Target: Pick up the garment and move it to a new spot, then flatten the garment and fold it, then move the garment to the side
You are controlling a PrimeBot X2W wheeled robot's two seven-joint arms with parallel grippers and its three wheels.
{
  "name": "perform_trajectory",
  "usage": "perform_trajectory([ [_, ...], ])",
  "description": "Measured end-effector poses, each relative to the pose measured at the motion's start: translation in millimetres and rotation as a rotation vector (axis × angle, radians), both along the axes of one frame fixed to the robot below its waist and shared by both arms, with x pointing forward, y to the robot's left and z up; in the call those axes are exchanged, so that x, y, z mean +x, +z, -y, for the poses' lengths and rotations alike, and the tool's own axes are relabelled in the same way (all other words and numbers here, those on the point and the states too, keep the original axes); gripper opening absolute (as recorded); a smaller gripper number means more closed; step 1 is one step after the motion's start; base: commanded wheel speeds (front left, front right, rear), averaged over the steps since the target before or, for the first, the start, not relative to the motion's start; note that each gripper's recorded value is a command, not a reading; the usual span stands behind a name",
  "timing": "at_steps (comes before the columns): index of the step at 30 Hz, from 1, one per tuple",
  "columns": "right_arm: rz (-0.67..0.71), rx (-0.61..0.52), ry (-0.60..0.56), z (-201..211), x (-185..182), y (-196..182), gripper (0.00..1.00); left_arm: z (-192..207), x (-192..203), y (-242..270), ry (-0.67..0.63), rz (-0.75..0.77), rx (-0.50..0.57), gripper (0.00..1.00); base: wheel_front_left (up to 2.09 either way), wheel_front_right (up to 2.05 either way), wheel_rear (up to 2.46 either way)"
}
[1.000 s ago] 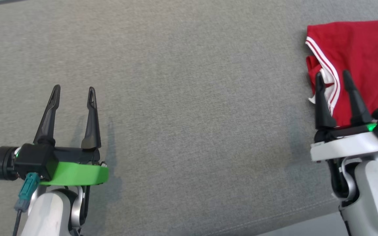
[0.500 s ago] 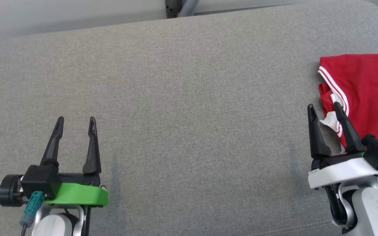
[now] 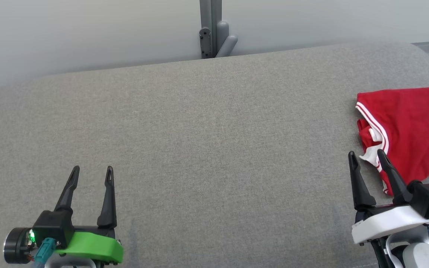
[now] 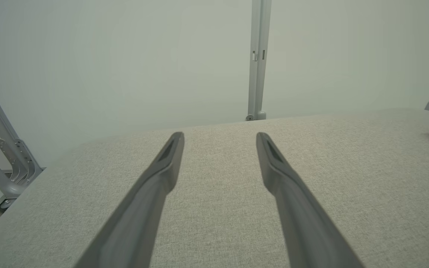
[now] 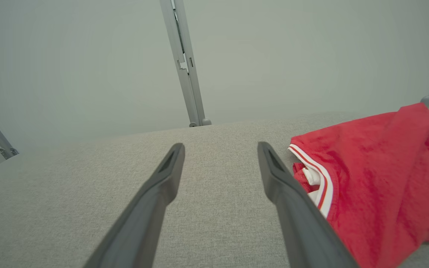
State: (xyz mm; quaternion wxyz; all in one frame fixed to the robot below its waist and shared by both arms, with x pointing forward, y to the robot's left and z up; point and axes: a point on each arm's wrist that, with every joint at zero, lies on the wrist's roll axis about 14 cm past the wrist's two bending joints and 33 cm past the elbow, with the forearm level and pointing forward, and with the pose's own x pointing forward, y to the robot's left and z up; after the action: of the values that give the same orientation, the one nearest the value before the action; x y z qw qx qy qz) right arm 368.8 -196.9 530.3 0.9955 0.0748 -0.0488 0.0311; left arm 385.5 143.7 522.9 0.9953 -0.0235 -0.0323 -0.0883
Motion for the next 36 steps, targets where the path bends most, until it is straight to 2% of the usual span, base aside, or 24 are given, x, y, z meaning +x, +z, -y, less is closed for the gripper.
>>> perform_trajectory([
  [10,0.01,0.003,0.008,-5.0,-12.8,6.9,1.0,-13.8,-15.4,4.3,0.051,-0.003,-0.016,1.0,0.0,0.0,0.0],
  [36,0.0,-0.019,0.001,-5.0,-13.4,5.0,1.0,-16.4,-16.6,-2.1,0.067,-0.029,-0.018,1.0,0.0,0.0,0.0],
])
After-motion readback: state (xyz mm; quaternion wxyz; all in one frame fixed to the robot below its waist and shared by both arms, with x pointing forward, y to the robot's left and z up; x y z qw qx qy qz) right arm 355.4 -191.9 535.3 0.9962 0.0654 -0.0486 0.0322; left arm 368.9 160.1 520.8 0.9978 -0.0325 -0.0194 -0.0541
